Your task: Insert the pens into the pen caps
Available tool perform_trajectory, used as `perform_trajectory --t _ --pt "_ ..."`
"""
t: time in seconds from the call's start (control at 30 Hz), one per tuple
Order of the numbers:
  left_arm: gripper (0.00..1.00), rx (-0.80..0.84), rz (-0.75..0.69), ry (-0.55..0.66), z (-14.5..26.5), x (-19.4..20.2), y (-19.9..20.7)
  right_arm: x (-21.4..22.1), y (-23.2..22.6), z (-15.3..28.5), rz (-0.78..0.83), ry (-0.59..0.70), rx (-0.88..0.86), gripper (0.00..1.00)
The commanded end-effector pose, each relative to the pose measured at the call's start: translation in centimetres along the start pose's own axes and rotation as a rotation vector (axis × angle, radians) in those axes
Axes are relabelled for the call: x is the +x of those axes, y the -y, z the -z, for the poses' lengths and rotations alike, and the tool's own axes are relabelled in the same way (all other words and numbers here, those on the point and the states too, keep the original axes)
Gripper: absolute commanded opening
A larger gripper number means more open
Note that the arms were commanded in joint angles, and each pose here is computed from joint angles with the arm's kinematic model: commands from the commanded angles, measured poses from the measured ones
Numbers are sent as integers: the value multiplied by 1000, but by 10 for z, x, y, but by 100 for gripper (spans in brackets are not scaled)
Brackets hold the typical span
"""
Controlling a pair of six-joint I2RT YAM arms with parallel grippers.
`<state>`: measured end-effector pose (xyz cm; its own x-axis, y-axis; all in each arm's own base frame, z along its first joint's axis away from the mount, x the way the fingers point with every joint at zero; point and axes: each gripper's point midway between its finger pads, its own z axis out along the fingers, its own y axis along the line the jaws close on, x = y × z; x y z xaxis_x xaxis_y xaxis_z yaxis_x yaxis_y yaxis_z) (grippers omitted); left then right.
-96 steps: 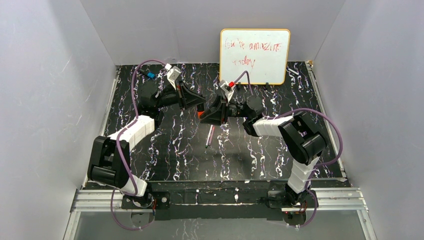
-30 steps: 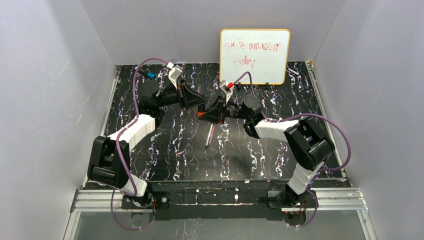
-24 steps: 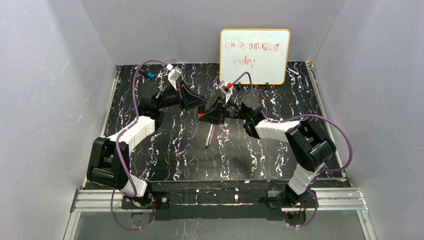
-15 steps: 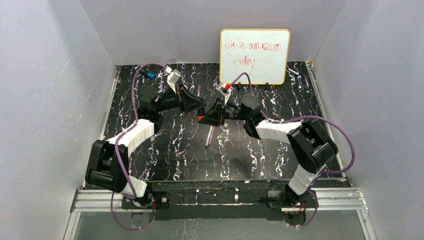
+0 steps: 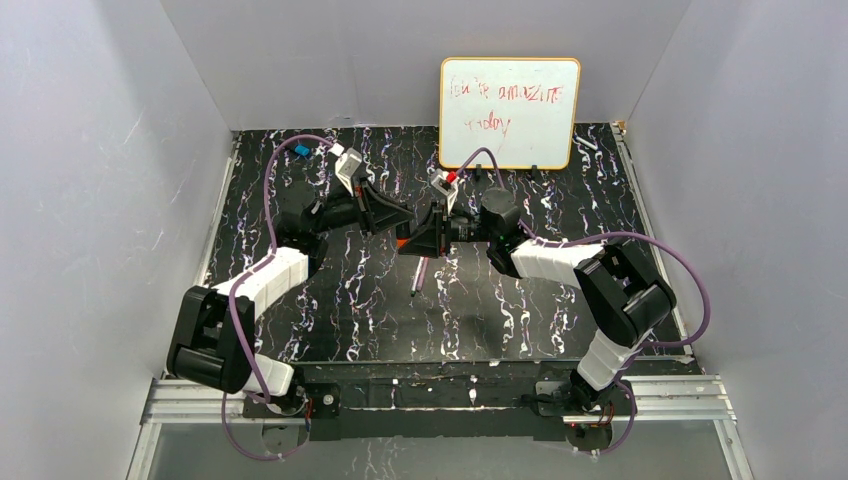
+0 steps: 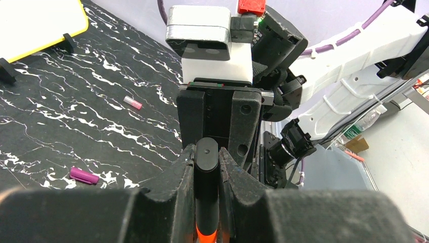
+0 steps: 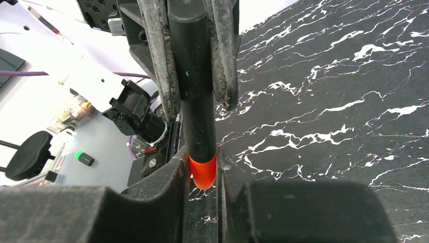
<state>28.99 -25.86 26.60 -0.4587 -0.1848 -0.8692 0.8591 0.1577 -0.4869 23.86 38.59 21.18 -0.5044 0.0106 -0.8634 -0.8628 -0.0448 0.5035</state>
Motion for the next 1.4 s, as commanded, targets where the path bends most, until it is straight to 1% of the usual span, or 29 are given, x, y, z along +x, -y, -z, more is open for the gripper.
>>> perform_trajectory --t 0.0,0.37,0.73,1.03,1.37 --pt "0 77 31 -86 1 27 21 -71 -13 -5 191 161 -8 1" --pt "0 75 54 -107 0 40 20 -77 -16 -6 205 157 -15 1" --pt "0 28 77 -165 7 68 15 -91 -24 0 248 177 -11 1" --pt "0 17 92 -192 12 81 16 -113 -31 6 303 224 -5 1" --pt "0 56 88 -192 16 86 26 -137 -53 12 359 273 -72 1"
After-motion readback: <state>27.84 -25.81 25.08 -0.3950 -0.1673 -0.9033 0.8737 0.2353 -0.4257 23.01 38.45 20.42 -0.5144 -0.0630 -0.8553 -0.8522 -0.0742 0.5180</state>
